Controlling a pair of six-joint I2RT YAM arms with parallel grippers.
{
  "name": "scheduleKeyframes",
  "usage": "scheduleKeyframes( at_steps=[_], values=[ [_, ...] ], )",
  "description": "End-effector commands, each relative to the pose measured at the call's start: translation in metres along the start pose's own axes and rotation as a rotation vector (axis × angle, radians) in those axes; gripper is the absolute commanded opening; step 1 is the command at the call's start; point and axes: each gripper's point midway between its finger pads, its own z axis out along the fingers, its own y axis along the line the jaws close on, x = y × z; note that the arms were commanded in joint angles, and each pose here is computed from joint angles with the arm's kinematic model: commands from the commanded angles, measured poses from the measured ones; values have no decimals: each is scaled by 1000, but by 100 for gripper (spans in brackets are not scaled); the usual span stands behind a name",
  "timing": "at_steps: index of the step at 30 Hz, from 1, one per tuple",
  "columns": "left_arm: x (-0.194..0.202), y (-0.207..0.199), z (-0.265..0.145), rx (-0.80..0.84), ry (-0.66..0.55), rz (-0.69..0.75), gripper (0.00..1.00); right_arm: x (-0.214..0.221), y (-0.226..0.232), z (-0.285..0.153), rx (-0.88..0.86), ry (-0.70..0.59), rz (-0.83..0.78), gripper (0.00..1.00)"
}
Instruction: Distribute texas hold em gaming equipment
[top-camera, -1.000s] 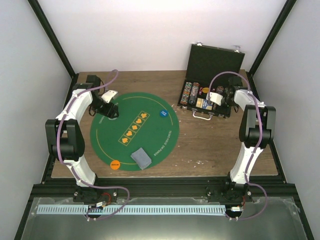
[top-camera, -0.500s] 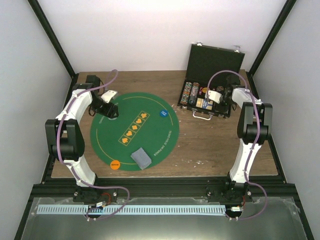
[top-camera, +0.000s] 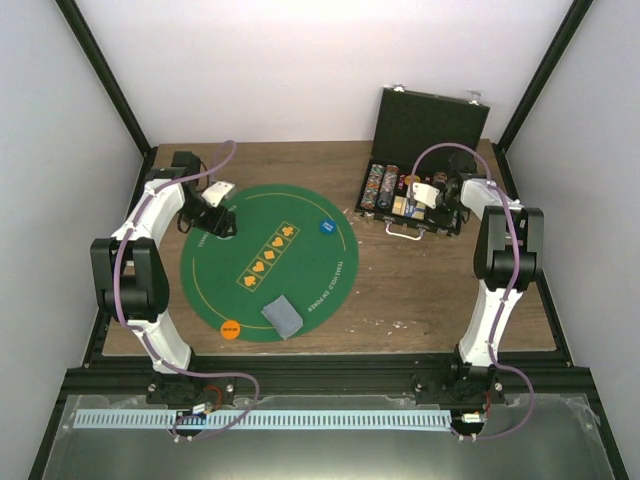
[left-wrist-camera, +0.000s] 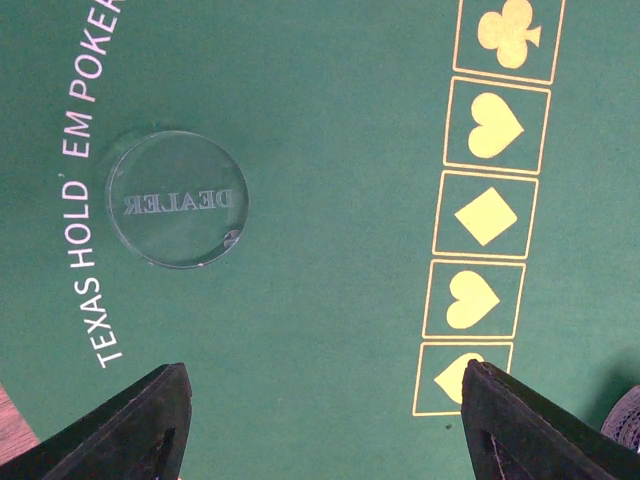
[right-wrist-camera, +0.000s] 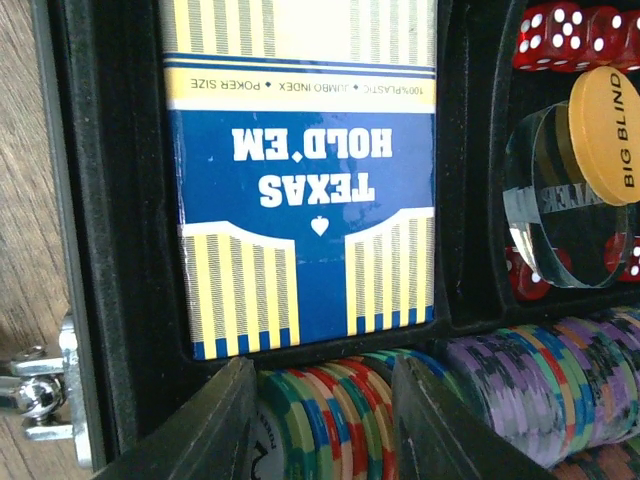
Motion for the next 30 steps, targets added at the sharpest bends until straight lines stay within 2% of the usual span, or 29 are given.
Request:
scheduleKeyframes(
  at_steps=[1, 4, 10, 16, 20, 30],
  values=[
    [-1, 1, -3, -1, -14, 14, 75, 47, 55, 18, -201, 189, 71, 38],
    [-2, 0, -4, 0, -15, 15, 75, 52, 49, 14, -177, 226, 66, 43],
    [-2, 0, -5, 2, -14, 14, 75, 52, 45, -4, -160, 219, 69, 50],
    [-1, 0, -5, -2, -12, 11, 75, 31, 21, -17, -118, 98, 112, 58],
    [-1, 1, -6, -7, -12, 13, 75, 43, 17, -8, -132, 144, 123, 58],
    [2, 3, -4, -22, -1, 12, 75, 42, 33, 7, -184, 100, 107, 58]
  ],
)
